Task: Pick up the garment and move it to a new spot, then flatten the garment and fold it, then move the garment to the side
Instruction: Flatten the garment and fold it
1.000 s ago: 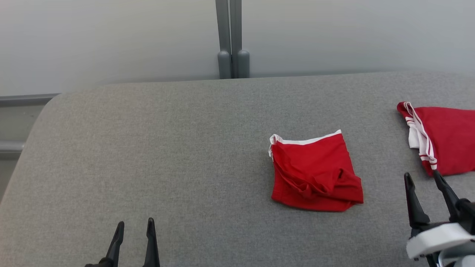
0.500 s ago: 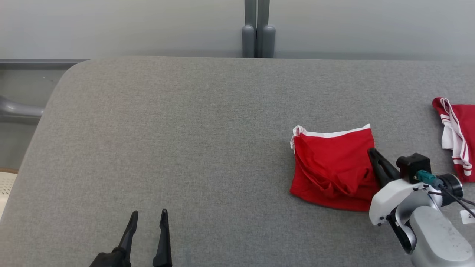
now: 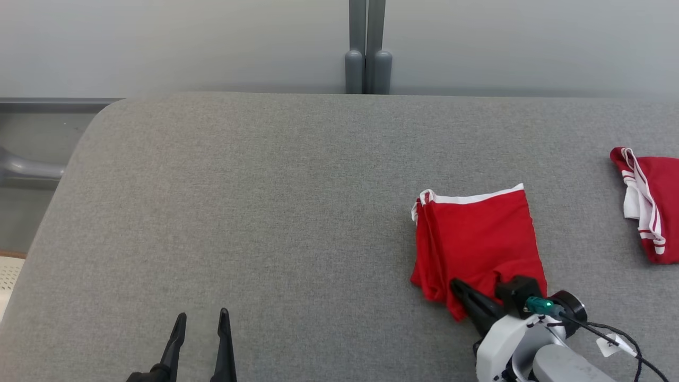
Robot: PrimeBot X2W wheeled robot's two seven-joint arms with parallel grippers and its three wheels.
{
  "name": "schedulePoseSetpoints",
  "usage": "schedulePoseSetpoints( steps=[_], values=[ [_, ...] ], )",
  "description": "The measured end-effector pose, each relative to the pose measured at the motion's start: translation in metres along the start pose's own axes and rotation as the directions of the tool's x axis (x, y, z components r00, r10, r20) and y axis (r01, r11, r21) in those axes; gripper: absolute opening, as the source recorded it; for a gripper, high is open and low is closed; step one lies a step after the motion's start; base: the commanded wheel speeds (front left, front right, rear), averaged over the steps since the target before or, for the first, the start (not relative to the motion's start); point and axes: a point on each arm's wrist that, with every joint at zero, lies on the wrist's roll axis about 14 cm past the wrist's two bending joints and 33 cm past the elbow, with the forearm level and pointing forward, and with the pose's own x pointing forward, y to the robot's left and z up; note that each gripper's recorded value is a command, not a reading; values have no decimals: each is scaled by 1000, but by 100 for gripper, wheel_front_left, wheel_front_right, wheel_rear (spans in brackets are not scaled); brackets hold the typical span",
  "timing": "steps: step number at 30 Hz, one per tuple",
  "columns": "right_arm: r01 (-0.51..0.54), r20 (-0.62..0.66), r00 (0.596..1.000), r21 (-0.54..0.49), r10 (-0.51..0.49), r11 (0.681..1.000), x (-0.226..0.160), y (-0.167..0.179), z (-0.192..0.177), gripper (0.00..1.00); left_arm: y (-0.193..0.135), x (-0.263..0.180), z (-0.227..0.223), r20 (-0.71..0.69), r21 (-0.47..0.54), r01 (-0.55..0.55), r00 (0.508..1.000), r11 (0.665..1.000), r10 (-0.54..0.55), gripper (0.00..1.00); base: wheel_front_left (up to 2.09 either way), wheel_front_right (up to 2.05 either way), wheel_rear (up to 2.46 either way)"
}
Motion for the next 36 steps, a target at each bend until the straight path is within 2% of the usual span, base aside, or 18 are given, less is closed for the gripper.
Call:
schedulePoseSetpoints(
  steps=[10,14,18,19,20,21,22,24,27,29,33,36],
  values=[
    [-59,23,998,90,57,994,19,45,3,0,-10,8,-2,-7,1,32,999,999,-32,100,0,0,0],
    [-33,56,998,108,27,994,19,41,13,0,-11,9,-3,-12,0,40,999,999,-40,100,0,0,0],
    [24,161,986,125,-44,992,8,20,43,0,-15,11,1,3,-3,54,999,999,-54,100,0,0,0],
    [56,194,977,148,-85,987,0,10,50,20,-15,11,4,11,-2,57,998,998,-57,100,0,0,0],
    [79,211,971,150,-110,986,-8,2,53,45,-16,11,5,16,-2,59,998,998,-59,100,0,0,0],
    [111,222,965,126,-137,986,-19,-8,54,89,-16,10,6,20,-1,61,998,998,-61,100,0,0,0],
    [151,236,956,107,-173,983,-32,-20,56,100,-17,10,8,27,2,65,998,998,-65,100,0,0,0],
    [234,277,925,126,-261,964,-55,-43,63,100,-20,12,13,43,20,81,996,997,-82,100,0,0,0],
    [362,346,869,40,-353,931,-93,-75,82,100,-24,13,21,67,34,105,992,994,-107,100,0,0,0],
    [438,357,833,43,-423,898,-118,-90,80,100,-20,13,25,81,49,100,991,994,-103,100,0,0,0],
    [521,342,797,27,-498,853,-146,-105,71,100,-12,11,28,88,63,88,992,994,-93,100,0,0,0],
    [541,323,789,41,-523,840,-153,-106,63,100,-8,8,25,80,67,83,993,994,-89,100,0,0,0]
  ],
)
